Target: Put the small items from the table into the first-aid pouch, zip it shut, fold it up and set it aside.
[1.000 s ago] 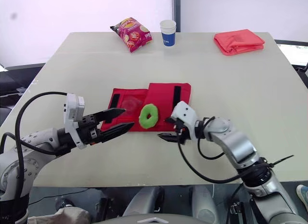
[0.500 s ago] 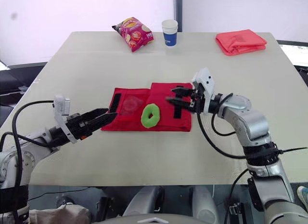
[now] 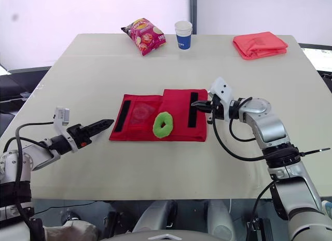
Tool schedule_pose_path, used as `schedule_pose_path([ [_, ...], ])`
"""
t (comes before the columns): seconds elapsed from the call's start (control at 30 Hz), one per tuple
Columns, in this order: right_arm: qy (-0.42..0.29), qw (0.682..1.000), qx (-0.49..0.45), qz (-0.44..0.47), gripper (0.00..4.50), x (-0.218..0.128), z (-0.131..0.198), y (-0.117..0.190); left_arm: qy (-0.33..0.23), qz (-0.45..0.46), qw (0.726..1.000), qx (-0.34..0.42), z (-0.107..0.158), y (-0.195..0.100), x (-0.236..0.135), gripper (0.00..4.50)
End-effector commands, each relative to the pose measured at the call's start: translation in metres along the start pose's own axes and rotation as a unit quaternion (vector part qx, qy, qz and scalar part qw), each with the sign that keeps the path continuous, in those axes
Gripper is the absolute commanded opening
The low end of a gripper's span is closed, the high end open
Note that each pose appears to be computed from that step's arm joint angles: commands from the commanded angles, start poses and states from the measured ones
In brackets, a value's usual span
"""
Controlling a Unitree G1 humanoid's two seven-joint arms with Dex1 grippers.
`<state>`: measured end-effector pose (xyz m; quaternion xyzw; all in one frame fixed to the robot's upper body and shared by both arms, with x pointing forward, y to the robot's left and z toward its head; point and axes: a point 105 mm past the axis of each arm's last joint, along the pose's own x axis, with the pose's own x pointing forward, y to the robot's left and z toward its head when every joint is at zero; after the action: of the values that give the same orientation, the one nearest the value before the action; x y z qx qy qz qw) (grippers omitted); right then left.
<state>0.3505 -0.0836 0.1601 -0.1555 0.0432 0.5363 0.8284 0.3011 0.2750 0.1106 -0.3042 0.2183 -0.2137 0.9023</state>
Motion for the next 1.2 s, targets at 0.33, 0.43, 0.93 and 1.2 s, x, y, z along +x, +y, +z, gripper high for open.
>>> schedule_pose_path([
  [0.33, 0.009, 1.000, -0.009, 0.012, 0.07, 0.004, 0.000, 0.011, 0.031, -0.045, 0.996, -0.076, -0.029, -0.027, 0.021, 3.97],
  [0.43, 0.014, 1.000, -0.007, 0.013, 0.07, 0.005, -0.003, 0.012, 0.008, -0.065, 0.994, -0.088, -0.019, -0.035, 0.022, 3.97],
  [0.93, 0.024, 1.000, -0.007, 0.000, 0.07, 0.000, -0.008, 0.008, 0.056, 0.004, 0.996, -0.062, -0.021, -0.020, 0.011, 3.97],
  [1.2, 0.020, 1.000, -0.008, 0.002, 0.07, -0.001, -0.005, 0.011, 0.119, 0.046, 0.992, -0.023, -0.012, -0.029, 0.009, 3.97],
])
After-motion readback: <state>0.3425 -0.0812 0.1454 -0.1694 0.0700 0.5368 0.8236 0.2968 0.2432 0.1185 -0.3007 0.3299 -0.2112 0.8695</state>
